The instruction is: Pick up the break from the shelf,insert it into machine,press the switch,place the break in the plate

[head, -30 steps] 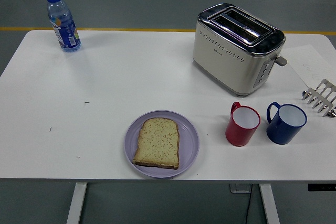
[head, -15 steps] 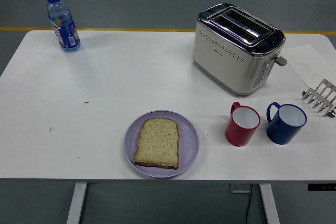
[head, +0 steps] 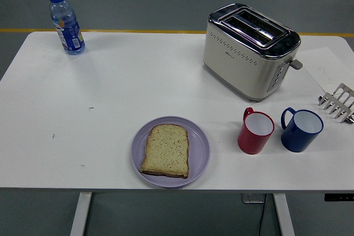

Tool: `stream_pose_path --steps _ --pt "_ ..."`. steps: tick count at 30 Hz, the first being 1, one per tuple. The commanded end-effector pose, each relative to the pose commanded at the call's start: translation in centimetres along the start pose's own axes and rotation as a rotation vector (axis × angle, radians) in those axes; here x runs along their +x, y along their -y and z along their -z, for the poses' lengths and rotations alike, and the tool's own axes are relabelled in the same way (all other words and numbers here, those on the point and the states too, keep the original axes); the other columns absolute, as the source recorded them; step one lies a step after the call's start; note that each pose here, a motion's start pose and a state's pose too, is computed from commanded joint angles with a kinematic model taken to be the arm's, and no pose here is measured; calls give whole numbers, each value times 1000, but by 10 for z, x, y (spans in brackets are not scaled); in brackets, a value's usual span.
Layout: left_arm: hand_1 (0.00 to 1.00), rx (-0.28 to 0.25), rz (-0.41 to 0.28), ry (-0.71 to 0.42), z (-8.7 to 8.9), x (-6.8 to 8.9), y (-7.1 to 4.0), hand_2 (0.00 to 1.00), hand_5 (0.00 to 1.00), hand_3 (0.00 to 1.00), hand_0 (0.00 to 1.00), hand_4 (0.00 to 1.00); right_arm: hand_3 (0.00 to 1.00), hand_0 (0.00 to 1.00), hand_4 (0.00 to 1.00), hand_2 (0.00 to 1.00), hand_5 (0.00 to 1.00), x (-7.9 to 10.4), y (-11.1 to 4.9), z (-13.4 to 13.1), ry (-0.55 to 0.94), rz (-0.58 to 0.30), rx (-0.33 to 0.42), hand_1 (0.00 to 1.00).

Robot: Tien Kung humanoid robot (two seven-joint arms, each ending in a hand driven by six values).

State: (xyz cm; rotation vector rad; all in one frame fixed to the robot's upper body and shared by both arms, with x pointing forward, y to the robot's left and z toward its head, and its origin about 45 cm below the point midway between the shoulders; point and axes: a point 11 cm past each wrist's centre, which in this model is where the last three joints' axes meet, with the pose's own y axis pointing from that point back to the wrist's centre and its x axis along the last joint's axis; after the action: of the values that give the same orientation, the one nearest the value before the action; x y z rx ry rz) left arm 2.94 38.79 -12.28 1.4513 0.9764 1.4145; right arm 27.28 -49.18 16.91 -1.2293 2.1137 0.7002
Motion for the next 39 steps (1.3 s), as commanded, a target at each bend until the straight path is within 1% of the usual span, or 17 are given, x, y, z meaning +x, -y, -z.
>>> stream_pose_path --steps 9,39 --pt "759 -13 1 -4 -6 0 0 788 950 704 696 415 617 695 454 689 180 -3 2 -3 19 7 -6 658" --pt "757 -28 1 -5 -12 1 -1 787 947 703 694 415 612 693 441 681 191 -7 4 -7 54 14 -11 650"
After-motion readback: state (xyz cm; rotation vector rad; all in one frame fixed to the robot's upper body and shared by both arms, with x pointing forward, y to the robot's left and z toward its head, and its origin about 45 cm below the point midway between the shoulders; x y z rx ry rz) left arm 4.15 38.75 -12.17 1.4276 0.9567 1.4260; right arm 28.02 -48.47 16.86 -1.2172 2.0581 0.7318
